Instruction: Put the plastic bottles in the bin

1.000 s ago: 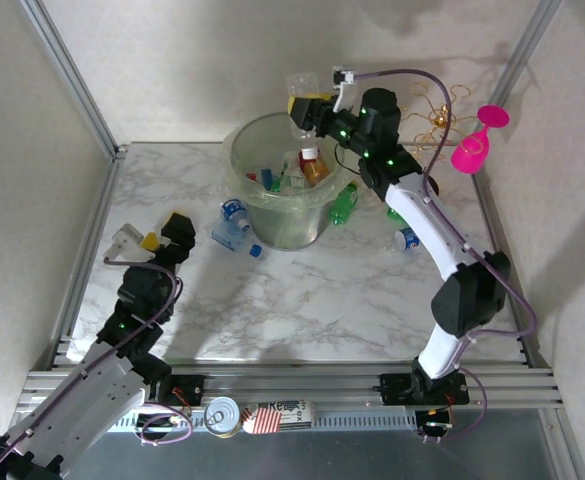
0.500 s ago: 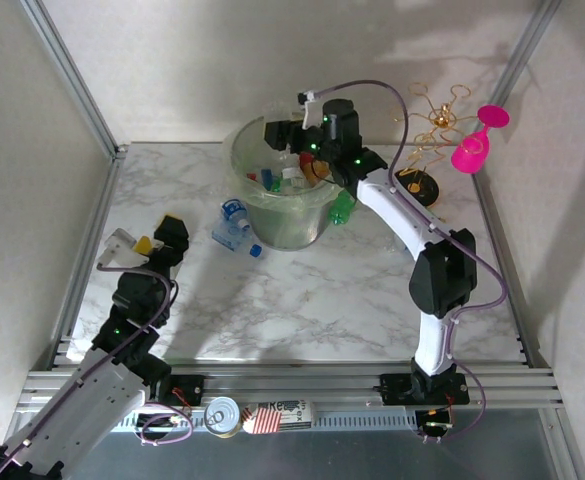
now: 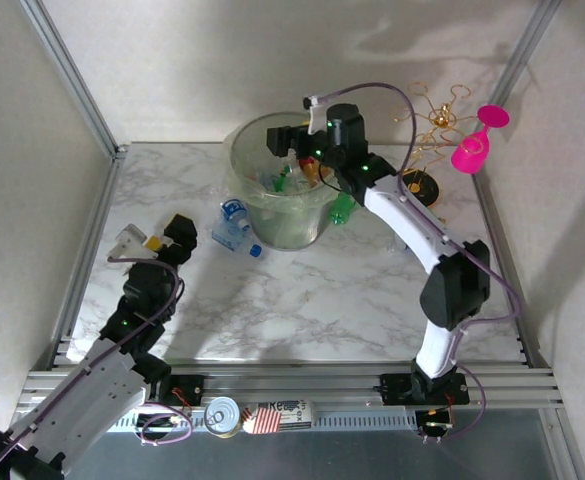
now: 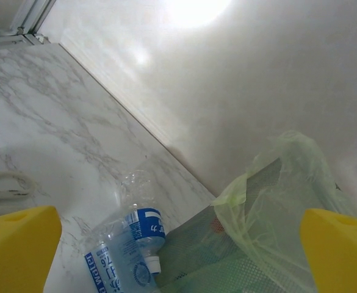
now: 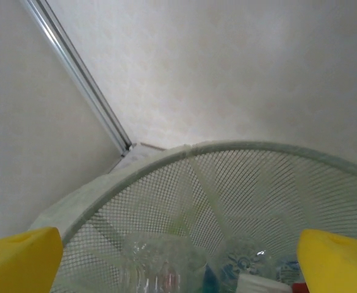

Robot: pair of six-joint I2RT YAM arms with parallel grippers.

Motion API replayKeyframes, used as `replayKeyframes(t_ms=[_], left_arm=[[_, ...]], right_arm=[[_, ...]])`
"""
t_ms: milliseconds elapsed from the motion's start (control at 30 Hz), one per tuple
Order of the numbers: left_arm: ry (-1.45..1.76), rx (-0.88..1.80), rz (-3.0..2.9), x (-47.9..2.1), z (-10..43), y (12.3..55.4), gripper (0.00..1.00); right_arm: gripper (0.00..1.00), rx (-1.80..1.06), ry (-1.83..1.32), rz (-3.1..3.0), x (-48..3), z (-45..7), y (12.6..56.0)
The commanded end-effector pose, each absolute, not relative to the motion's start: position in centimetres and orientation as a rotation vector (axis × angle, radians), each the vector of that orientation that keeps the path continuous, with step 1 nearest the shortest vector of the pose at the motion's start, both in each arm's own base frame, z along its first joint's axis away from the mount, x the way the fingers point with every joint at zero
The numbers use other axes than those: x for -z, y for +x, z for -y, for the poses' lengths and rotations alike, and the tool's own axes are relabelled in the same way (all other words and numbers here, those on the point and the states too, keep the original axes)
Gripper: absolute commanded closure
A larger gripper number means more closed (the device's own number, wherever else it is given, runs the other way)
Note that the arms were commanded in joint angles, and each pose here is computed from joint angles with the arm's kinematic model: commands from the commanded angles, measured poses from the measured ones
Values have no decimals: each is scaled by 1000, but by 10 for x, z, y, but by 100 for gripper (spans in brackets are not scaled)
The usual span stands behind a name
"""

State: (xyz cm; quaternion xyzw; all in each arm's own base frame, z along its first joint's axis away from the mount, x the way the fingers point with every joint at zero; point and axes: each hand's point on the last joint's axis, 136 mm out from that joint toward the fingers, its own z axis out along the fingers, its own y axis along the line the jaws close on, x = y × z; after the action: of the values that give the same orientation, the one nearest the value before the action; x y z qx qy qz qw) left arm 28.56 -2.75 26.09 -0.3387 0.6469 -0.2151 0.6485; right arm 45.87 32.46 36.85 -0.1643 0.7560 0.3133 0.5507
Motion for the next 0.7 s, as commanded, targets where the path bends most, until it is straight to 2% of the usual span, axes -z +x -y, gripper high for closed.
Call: replayKeyframes(t_ms=[0, 267, 667], left_arm=[[-780, 525, -1451, -266, 29, 290, 0], [-792, 533, -1476, -267, 37, 304, 0], [-836, 507, -1582, -243, 48, 328, 0]], right_arm=[[1, -682, -349, -1654, -419, -296, 436], [1, -565, -283, -1651, -418, -251, 402], [1, -360, -77, -1773, -346, -177, 365]])
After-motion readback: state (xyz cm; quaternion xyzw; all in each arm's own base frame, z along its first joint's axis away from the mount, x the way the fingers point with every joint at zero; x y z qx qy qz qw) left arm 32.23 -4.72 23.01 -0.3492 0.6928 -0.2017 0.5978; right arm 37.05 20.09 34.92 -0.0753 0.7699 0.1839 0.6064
